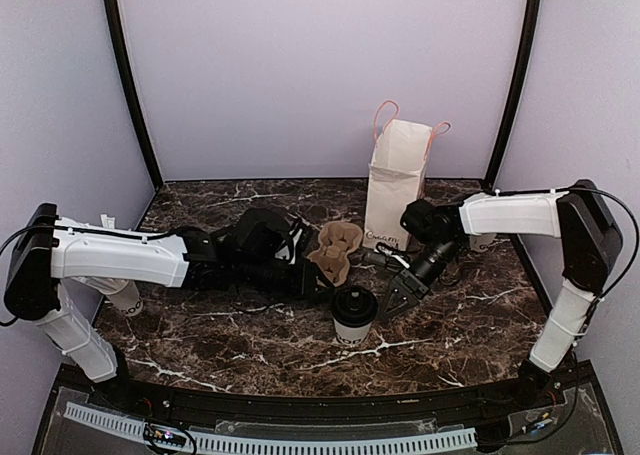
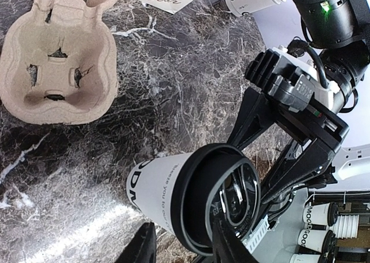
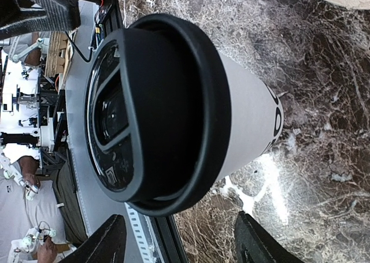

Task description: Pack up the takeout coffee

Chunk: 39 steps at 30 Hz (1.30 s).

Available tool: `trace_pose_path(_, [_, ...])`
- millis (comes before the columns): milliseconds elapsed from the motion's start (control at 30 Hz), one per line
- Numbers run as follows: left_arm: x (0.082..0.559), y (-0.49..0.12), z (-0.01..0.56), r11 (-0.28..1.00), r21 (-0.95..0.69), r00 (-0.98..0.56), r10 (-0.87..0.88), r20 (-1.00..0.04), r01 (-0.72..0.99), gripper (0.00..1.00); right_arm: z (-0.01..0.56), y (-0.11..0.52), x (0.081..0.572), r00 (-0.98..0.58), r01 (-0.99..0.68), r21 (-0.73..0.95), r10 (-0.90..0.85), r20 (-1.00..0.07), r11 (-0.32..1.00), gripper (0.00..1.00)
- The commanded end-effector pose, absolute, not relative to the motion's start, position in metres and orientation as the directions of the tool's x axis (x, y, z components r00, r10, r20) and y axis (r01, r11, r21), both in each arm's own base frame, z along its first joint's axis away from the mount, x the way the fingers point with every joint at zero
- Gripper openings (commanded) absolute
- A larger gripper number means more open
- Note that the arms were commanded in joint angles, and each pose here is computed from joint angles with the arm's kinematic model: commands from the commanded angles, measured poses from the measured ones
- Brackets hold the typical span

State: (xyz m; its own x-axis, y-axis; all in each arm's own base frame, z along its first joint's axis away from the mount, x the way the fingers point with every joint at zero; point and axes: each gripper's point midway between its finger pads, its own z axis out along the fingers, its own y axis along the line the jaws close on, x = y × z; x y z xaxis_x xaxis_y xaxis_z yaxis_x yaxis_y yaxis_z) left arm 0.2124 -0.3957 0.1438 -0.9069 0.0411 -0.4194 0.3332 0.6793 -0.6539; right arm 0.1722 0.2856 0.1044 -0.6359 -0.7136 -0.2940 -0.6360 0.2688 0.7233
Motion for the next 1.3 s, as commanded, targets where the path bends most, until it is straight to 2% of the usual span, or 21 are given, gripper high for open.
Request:
trace_pose_path(0, [0.211,-0.394,0.138,0.677,-0.664,-0.915,0.032,-0.403,0.317,0.34,0.114,0.294,0.178,-0.631,-0.638,0.734,-0.704,-0.325,0.233,0.64])
trace_pose_path(267, [0.213,-0.392,0.127,0.684,-0.667,-0.926,0.034,-0.375,0.295,0.32,0.115,0.299,0.184,-0.641,-0.632,0.738,-0.694,-0.328,0.235,0.56])
trace_pose_path(767, [0.211,-0.403,0.111,0.674,-0.674,-0.935,0.074,-0.346,0.303,0.32,0.104,0.301,0.193,-0.652,-0.633,0.723,-0.693,-0.307,0.275,0.55])
trace_pose_path(1033, [0.198,-0.393,0.077,0.731,-0.637,-0.964,0.11,-0.242,0.243,0.3,0.064,0.291,0.208,-0.679,-0.635,0.653,-0.701,-0.216,0.413,0.54])
trace_pose_path(1267, [0.185,-0.366,0.041,0.806,-0.57,-0.985,0.087,-0.15,0.158,0.27,0.021,0.261,0.232,-0.7,-0.676,0.447,-0.7,-0.142,0.586,0.53])
